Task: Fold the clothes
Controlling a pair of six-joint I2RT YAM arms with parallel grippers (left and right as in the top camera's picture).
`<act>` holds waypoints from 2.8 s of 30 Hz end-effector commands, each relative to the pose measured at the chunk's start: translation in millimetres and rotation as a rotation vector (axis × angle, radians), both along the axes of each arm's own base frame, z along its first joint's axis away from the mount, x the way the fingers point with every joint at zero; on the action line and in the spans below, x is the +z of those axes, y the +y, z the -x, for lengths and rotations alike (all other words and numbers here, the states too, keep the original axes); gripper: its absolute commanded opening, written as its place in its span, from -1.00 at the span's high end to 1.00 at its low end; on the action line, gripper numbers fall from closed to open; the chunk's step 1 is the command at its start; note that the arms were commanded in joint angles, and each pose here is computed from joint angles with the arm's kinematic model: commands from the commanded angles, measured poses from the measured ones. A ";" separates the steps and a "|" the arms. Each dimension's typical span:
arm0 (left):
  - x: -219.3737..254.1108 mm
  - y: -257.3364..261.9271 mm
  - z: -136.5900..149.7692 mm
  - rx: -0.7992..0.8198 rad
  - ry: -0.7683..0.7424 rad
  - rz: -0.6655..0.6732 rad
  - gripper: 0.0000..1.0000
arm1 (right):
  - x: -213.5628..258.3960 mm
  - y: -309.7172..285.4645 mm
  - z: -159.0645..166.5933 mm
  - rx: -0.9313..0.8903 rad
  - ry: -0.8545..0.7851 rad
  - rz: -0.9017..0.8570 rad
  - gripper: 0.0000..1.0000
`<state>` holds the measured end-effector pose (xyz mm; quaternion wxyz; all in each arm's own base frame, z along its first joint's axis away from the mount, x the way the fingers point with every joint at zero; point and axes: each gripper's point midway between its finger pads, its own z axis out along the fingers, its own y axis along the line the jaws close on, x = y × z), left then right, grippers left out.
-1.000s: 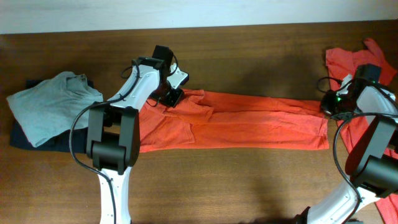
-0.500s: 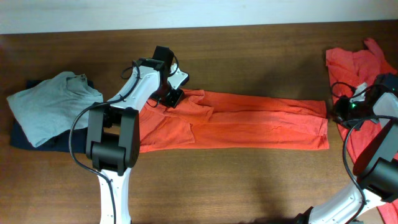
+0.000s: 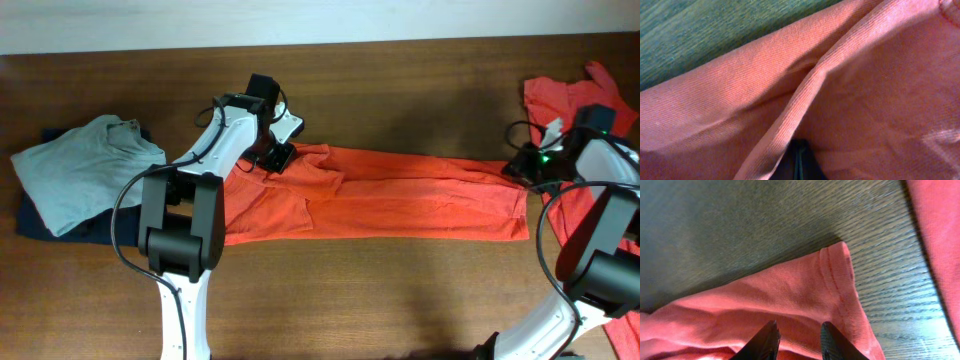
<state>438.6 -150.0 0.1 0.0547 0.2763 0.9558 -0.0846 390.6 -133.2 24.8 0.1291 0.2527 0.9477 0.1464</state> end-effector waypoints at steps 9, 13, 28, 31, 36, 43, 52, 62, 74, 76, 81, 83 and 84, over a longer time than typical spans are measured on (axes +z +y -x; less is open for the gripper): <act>-43.6 17.5 22.5 0.017 0.101 -0.092 0.99 | 16.6 -37.1 -4.0 -0.029 -0.129 -0.040 0.17; -43.6 16.8 20.2 0.017 0.092 -0.089 0.99 | 14.0 -30.0 -3.6 -0.013 -0.123 -0.055 0.16; -43.5 16.5 21.4 0.017 0.097 -0.087 0.99 | -9.0 -26.8 6.4 -0.019 -0.022 0.039 0.17; -43.5 16.5 21.2 0.017 0.096 -0.086 0.99 | -10.7 -24.8 5.8 -0.014 -0.023 0.040 0.17; -43.5 16.5 21.3 0.017 0.097 -0.086 0.99 | -21.5 -23.0 9.1 -0.039 -0.026 0.035 0.26; -43.5 16.6 21.3 0.017 0.096 -0.087 0.99 | -7.6 -14.2 -8.3 -0.038 -0.130 -0.066 0.92; -43.5 16.0 19.2 0.017 0.088 -0.084 0.99 | 17.5 -71.1 -17.4 -0.222 -0.271 -0.113 0.88; -41.2 14.8 14.3 0.018 0.071 -0.080 0.92 | 13.0 -54.8 -2.7 -0.225 -0.203 -0.196 -0.15; 109.8 -1.3 -45.1 0.024 -0.121 -0.026 -0.10 | -14.7 -55.7 48.8 -0.046 0.017 -0.025 -0.16; 145.2 -3.9 -55.0 0.040 -0.193 -0.003 -0.19 | -16.2 -55.5 49.1 -0.046 0.018 -0.026 -0.15; 211.9 -7.6 -67.9 0.048 -0.348 0.045 -0.24 | -38.6 -33.2 59.0 -0.033 0.055 -0.118 -0.09; 227.2 -8.1 -70.0 0.050 -0.387 0.056 -0.29 | -46.1 -20.7 59.9 -0.016 0.062 -0.159 -0.02; 231.8 -8.2 -70.4 0.050 -0.398 0.059 -0.30 | -50.5 -12.6 61.6 -0.001 0.075 -0.179 0.01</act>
